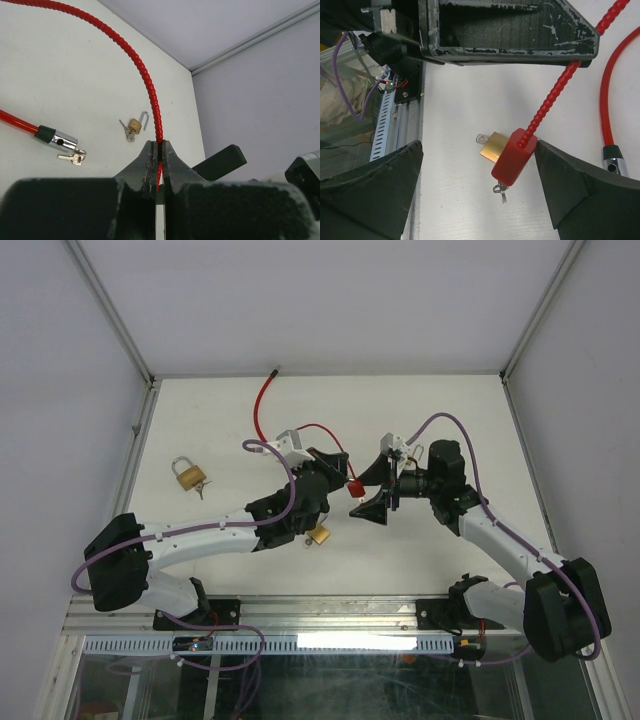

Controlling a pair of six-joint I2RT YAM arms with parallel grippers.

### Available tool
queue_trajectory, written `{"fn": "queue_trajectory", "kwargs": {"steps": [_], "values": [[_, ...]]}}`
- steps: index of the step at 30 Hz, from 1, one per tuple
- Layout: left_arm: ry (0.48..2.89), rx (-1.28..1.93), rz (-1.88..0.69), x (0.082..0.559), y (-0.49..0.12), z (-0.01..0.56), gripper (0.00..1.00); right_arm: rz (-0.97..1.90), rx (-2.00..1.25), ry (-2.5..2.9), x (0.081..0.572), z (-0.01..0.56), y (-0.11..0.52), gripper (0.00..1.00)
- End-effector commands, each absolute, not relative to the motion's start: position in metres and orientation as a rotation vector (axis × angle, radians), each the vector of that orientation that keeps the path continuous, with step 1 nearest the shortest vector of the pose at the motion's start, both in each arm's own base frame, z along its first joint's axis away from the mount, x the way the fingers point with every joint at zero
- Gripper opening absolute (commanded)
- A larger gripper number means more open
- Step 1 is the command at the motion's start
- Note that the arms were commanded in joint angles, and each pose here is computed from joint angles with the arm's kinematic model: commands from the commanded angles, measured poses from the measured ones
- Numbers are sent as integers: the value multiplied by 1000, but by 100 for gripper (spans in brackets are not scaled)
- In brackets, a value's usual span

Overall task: Lock with the key
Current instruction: Pick up the lock from the center of the board.

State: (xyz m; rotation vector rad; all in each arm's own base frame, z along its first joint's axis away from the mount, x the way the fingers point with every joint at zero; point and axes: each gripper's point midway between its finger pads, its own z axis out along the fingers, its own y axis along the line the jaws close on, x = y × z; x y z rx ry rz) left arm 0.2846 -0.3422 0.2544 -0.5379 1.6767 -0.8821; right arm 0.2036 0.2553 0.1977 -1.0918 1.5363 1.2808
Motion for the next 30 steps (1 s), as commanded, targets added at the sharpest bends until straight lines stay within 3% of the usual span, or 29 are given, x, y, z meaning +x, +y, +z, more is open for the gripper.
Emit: {"fn": "queue_trajectory", "kwargs": {"steps": [1, 14, 15, 17, 23, 30], "values": [[1572, -608, -984, 283, -345, 297, 0, 1234, -1085, 1469, 218, 224, 253, 97], [1554, -613, -984, 278, -330, 297, 0, 1155, -986, 1513, 248, 244, 227, 97], [1550, -615, -989, 278, -329, 298, 0, 1191, -770, 1668, 261, 242, 225, 98], [1547, -614, -997, 277, -329, 299, 0, 1187, -711, 1703, 266, 238, 224, 99], [1543, -614, -1003, 277, -329, 300, 0, 1179, -671, 1737, 272, 233, 223, 85], [1543, -613, -997, 280, -333, 298, 0, 1207, -785, 1689, 254, 233, 236, 82]]}}
